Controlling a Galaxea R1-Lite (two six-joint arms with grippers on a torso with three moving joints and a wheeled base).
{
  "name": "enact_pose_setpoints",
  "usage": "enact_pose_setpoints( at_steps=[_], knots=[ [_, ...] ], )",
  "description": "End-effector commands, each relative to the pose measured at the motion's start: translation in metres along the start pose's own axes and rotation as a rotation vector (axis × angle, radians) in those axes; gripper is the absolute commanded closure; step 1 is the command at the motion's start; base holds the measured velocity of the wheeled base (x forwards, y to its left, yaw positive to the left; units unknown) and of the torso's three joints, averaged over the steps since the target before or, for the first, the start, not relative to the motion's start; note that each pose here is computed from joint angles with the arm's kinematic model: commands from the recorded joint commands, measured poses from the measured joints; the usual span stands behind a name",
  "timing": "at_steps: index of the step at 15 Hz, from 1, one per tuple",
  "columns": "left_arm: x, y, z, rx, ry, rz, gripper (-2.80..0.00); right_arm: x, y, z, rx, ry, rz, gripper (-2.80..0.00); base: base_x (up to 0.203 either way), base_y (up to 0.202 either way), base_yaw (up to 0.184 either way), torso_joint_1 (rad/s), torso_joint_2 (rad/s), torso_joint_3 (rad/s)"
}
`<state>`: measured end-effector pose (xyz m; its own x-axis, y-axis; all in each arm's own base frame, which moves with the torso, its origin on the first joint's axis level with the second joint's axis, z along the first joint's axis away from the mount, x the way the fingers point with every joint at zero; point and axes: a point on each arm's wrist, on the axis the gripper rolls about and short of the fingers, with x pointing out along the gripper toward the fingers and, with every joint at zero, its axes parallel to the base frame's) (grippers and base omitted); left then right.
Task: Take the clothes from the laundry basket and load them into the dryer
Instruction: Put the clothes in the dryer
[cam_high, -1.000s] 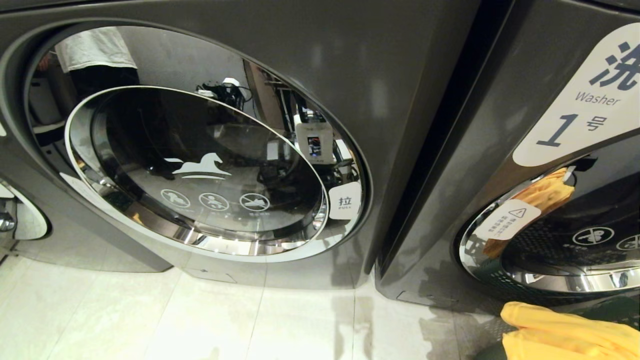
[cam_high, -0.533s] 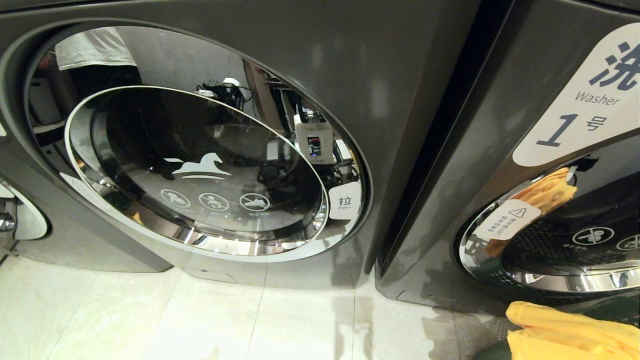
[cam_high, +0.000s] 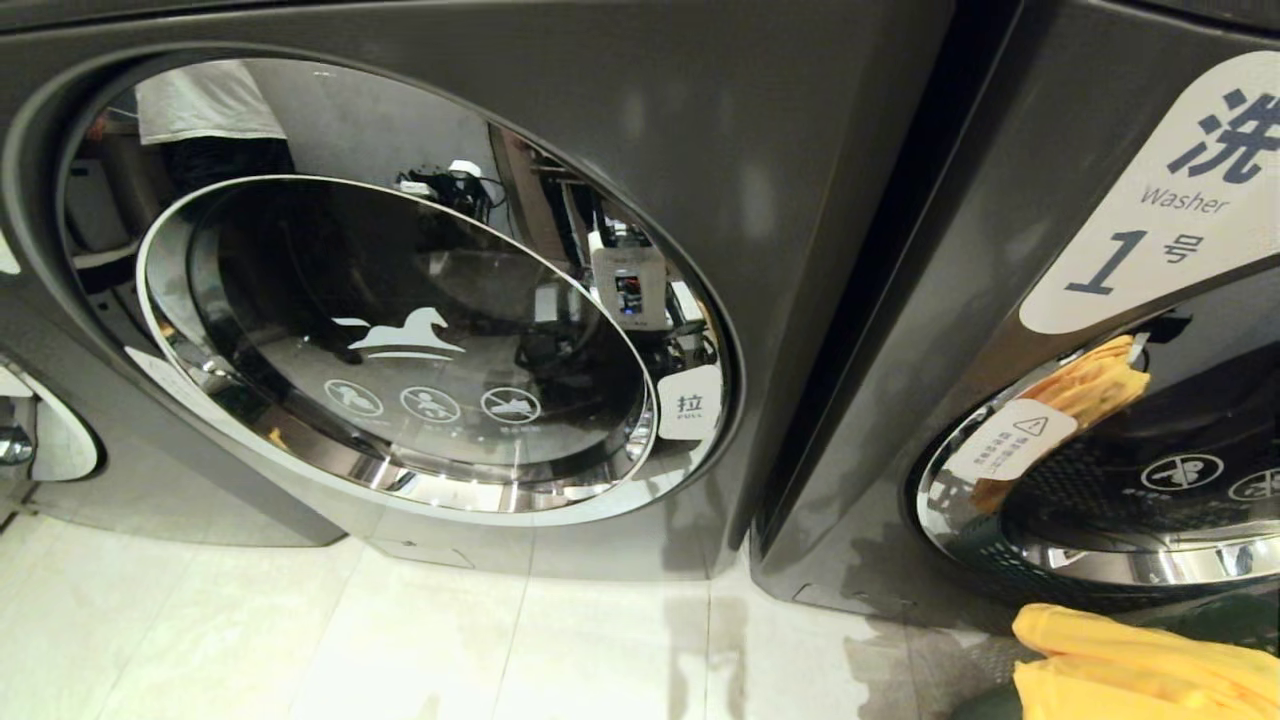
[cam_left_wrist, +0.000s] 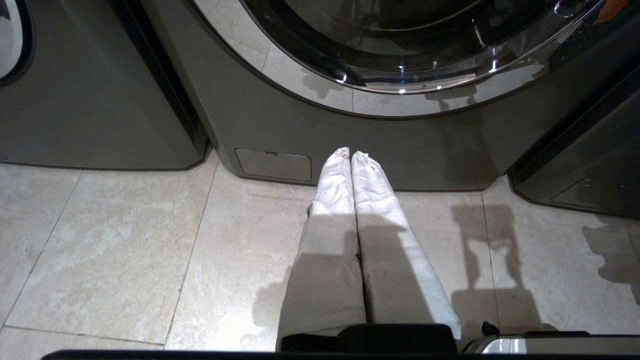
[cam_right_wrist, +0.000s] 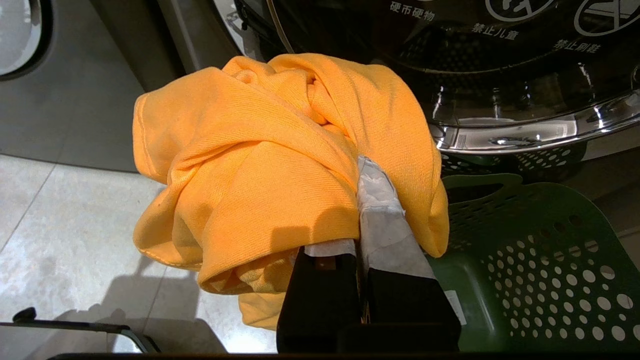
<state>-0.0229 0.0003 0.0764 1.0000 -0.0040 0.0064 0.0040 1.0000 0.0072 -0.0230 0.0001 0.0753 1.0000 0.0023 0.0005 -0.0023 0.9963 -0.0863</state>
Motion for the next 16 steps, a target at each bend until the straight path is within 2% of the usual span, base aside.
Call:
enact_pose_setpoints(
  at_steps=[1,16],
  knots=[
    [0.0,0.0,-0.0002,-0.004,-0.002,0.001,0.0,0.0,0.0,0.0,-0.001,0.0,0.001,0.0,0.0,0.0,0.0,0.002,0.0,0.14],
    [0.0,0.0,0.0,-0.006,-0.001,0.0,0.0,-0.0001,-0.0001,0.0005,0.004,-0.001,-0.001,0.0,0.0,0.0,0.0,0.002,0.0,0.196]
  ],
)
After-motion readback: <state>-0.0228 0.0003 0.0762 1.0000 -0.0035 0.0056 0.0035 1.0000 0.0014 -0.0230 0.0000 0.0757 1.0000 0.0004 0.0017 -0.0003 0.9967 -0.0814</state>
